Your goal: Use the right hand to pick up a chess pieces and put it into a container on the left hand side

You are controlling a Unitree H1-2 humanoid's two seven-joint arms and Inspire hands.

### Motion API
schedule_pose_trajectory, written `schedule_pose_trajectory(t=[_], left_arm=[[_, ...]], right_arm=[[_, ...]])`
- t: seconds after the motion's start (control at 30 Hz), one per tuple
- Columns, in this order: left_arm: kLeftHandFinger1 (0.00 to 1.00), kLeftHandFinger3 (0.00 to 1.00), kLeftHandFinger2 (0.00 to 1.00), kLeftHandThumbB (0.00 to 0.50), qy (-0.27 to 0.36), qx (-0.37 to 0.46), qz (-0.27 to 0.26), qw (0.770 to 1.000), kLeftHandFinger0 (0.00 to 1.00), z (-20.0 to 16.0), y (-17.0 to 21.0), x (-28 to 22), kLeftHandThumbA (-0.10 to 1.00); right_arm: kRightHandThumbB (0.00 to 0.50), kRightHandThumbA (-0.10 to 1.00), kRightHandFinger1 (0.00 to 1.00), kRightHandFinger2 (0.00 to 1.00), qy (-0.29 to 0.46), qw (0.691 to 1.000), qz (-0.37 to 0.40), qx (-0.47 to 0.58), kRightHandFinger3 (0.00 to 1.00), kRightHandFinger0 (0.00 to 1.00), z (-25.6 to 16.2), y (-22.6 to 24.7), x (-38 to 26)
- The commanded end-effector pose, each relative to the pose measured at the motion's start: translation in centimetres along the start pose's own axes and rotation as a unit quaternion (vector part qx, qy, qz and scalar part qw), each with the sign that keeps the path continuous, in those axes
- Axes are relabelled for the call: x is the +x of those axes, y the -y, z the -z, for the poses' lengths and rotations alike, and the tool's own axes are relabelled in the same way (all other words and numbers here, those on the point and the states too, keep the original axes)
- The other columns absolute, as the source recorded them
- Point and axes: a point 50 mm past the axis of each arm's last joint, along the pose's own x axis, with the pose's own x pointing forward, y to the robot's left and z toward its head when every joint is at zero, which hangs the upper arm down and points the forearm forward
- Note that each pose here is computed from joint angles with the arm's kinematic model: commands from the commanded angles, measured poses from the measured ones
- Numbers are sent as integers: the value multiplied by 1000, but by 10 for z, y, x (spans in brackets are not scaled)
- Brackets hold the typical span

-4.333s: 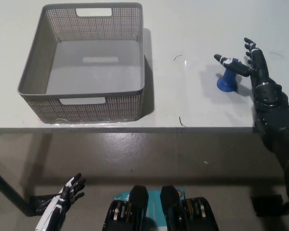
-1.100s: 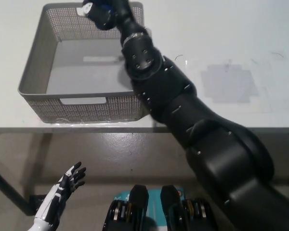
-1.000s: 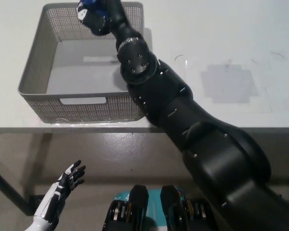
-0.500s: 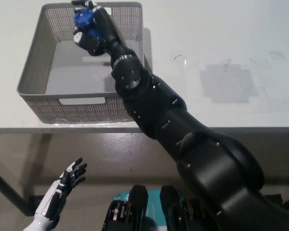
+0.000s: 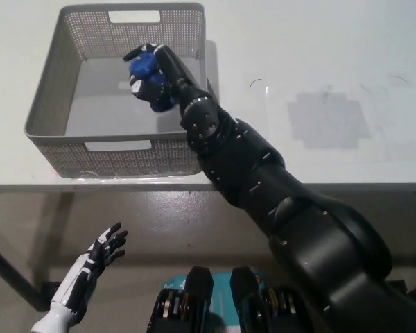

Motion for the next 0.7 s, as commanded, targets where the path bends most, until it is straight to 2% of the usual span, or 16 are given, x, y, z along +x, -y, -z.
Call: schedule_pose_trajectory(t=[0.0, 0.03, 0.07, 0.1, 0.13, 0.2, 0.33, 0.37, 0.43, 0.53, 0.67], left_arm=[[1000, 1000, 1000, 325, 25, 19, 15, 999, 1000, -13, -8, 8, 1000], [1000, 1000, 1000, 331, 25, 20, 15, 999, 1000, -13, -8, 8, 1000], [1000, 1000, 1000, 332, 24, 20, 15, 999, 1000, -13, -9, 9, 1000], [1000, 1000, 1000, 333, 24, 20, 15, 999, 1000, -13, -9, 9, 1000], [1000, 1000, 1000, 337, 24, 20, 15, 999, 1000, -14, -9, 9, 1000], [1000, 1000, 1000, 340, 24, 19, 15, 999, 1000, -13, -9, 10, 1000], [1000, 1000, 1000, 330, 21, 19, 15, 999, 1000, -13, -8, 9, 1000], [1000, 1000, 1000, 318, 19, 19, 15, 1000, 1000, -13, -8, 8, 1000], [1000, 1000, 1000, 310, 19, 19, 17, 999, 1000, -14, -8, 7, 1000], [1000, 1000, 1000, 305, 23, 19, 17, 999, 1000, -12, -9, 9, 1000], [1000, 1000, 1000, 294, 20, 19, 18, 999, 1000, -12, -10, 8, 1000]], right_arm=[[302, 552, 1000, 1000, -2, 999, -47, -24, 1000, 1000, -21, 11, 8], [326, 618, 1000, 1000, -4, 999, -49, -24, 1000, 1000, -21, 12, 8], [361, 744, 1000, 1000, -6, 998, -51, -35, 1000, 1000, -20, 13, 8], [359, 751, 1000, 1000, -6, 998, -52, -40, 1000, 1000, -20, 14, 8], [384, 866, 1000, 1000, -11, 997, -55, -52, 1000, 1000, -21, 16, 9], [408, 933, 1000, 1000, -7, 997, -56, -55, 1000, 1000, -22, 19, 9], [425, 997, 1000, 1000, 3, 998, -50, -49, 1000, 1000, -23, 25, 10], [444, 1000, 1000, 1000, 12, 998, -44, -48, 1000, 1000, -26, 29, 11], [444, 1000, 1000, 1000, 22, 998, -36, -40, 1000, 1000, -29, 33, 11], [414, 1000, 1000, 1000, 75, 997, -13, -26, 1000, 1000, -54, 53, 16], [422, 1000, 1000, 1000, 128, 992, 13, -13, 1000, 1000, -88, 77, 18]])
